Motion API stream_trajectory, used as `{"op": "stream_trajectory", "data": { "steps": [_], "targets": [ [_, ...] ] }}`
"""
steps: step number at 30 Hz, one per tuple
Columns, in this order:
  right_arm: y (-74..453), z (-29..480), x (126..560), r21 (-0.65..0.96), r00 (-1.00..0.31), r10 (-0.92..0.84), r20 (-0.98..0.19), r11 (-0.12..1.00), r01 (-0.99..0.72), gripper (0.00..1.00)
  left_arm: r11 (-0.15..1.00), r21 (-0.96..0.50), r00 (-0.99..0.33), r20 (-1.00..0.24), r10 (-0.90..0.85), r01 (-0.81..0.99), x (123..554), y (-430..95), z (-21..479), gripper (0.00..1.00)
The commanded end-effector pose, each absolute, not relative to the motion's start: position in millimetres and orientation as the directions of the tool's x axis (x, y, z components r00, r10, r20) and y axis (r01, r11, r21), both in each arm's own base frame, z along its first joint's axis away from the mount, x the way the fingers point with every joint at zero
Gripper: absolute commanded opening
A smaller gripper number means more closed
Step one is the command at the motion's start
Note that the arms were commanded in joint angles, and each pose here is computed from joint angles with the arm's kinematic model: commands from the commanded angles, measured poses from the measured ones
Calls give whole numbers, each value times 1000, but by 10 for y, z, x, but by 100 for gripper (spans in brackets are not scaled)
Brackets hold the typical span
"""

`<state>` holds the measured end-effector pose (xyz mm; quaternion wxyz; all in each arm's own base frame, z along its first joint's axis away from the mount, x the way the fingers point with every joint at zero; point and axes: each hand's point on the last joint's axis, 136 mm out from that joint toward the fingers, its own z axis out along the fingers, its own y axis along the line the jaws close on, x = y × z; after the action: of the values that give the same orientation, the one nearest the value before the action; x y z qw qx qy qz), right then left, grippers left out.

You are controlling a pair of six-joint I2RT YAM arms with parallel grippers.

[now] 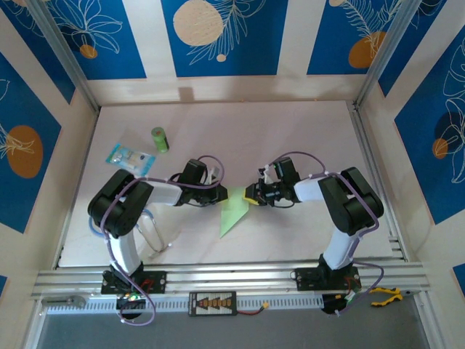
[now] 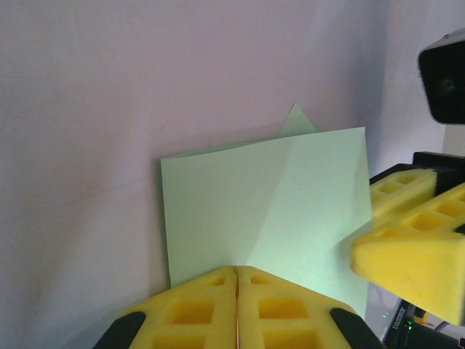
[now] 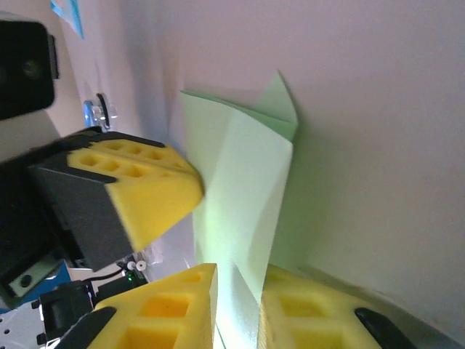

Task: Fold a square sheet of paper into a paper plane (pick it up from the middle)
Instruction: Fold the wing for the fifth time at the center of the table.

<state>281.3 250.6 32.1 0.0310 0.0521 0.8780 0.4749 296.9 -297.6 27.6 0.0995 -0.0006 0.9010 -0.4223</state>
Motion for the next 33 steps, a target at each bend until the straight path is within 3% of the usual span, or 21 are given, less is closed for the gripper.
{"op": "stream_trajectory", "data": {
  "steps": [1, 9, 16, 24, 33],
  "targets": [
    [2504, 250, 2744, 834, -993, 119, 24, 545, 85, 16, 641, -762, -976, -196, -90, 94, 2973, -2926, 385, 9],
    [2431, 149, 2743, 782, -981, 184, 56, 603, 157, 8, 612, -773, -954, -284, -97, 168, 2957, -2906, 708, 25],
    [2334, 172, 2747, 742, -949, 308, 63, 621, 250, 4, 635, -715, -916, -401, -29, 293, 2835, -2855, 896, 28],
    [2198, 295, 2748, 748, -872, 478, 106, 540, 387, 3, 742, -412, -789, -561, 252, 529, 2455, -2881, 803, 32],
    [2216, 420, 2746, 763, -852, 506, 134, 496, 415, 2, 662, -88, -576, -586, 570, 745, 2114, -3133, 595, 41]
  ]
}}
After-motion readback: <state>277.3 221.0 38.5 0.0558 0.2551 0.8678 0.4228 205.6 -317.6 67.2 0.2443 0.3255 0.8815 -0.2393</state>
